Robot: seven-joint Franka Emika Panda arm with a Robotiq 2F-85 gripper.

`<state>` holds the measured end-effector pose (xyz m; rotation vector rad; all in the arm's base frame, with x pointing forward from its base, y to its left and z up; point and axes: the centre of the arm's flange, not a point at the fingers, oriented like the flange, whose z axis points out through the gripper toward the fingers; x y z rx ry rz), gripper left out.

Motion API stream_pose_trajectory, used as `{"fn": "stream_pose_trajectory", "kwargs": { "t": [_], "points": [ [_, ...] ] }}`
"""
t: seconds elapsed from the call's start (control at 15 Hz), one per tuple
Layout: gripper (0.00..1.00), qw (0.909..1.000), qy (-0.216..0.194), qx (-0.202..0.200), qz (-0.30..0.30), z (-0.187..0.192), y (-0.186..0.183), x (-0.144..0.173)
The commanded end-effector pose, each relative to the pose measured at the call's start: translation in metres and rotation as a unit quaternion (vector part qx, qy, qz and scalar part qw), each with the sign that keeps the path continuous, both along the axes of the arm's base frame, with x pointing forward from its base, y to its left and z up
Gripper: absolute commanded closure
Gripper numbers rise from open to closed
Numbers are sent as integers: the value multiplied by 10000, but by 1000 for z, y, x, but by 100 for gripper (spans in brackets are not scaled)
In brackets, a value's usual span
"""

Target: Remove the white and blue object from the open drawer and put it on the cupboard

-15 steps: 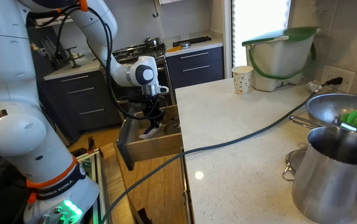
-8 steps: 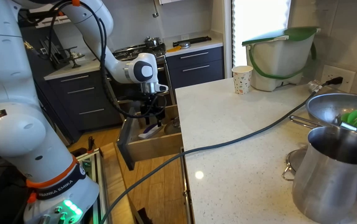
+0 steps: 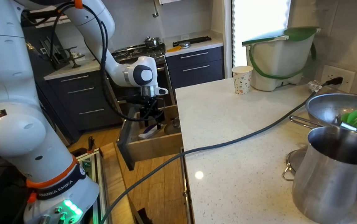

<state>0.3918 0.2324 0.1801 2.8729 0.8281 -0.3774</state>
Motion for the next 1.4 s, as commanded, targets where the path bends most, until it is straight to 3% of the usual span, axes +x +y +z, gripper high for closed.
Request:
{"fn": "stream_pose_trajectory", "kwargs": {
  "t": [0.0, 0.13, 0.27, 0.4, 0.67, 0.87, 1.33],
  "points": [
    [40, 9999, -44, 116, -59, -14, -2, -3],
    [33, 9999, -63, 153, -44, -18, -1, -3],
    [34, 9998, -79, 176, -30, -23, 0, -3],
    [58, 9997, -91, 210, -31, -26, 0, -2],
    [88, 9997, -83, 242, -49, -29, -2, -2],
    [90, 9995, -158, 255, -73, -14, -4, -3],
    [90, 9990, -394, 32, -204, 77, -20, -8]
  ]
}}
